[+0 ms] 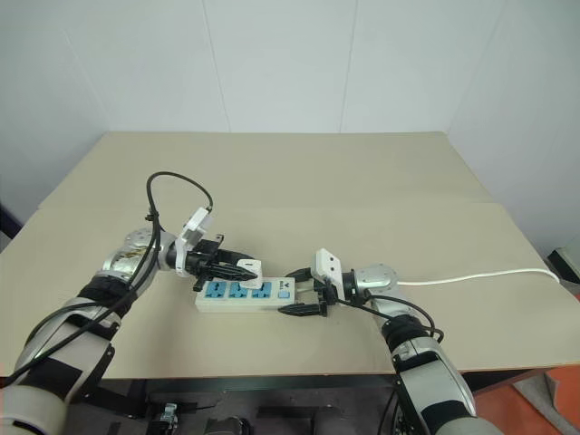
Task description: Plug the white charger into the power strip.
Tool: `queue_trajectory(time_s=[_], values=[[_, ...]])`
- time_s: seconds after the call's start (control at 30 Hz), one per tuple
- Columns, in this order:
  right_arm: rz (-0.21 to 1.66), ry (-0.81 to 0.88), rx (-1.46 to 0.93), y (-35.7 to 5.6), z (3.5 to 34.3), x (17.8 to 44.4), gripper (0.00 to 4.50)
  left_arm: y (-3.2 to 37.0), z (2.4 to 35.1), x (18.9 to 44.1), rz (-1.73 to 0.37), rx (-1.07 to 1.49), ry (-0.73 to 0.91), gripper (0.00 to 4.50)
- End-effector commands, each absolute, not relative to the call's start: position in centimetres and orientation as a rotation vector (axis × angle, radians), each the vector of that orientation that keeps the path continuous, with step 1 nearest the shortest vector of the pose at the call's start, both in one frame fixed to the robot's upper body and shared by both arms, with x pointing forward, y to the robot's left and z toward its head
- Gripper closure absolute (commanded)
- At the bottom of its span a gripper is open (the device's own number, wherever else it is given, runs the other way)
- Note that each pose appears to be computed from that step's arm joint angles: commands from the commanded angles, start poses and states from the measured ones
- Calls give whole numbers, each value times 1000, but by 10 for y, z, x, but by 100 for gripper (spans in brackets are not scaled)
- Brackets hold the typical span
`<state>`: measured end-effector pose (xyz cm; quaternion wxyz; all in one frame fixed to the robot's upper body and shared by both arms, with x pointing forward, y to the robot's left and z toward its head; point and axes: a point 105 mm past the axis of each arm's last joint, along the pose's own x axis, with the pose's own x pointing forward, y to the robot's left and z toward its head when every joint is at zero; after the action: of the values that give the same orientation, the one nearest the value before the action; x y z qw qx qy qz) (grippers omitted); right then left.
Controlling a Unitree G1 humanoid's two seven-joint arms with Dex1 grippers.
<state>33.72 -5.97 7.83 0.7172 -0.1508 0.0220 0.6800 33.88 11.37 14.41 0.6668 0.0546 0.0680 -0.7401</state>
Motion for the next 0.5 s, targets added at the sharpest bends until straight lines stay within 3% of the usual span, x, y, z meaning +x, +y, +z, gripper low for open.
queue_trajectory(time_s=[0.03, 0.5], values=[[1487, 139, -359, -63, 59, 335, 108, 110, 154, 342, -1680, 166, 127, 349], [1477, 143, -369, -62, 57, 335, 108, 102, 146, 345, -1690, 186, 188, 349]])
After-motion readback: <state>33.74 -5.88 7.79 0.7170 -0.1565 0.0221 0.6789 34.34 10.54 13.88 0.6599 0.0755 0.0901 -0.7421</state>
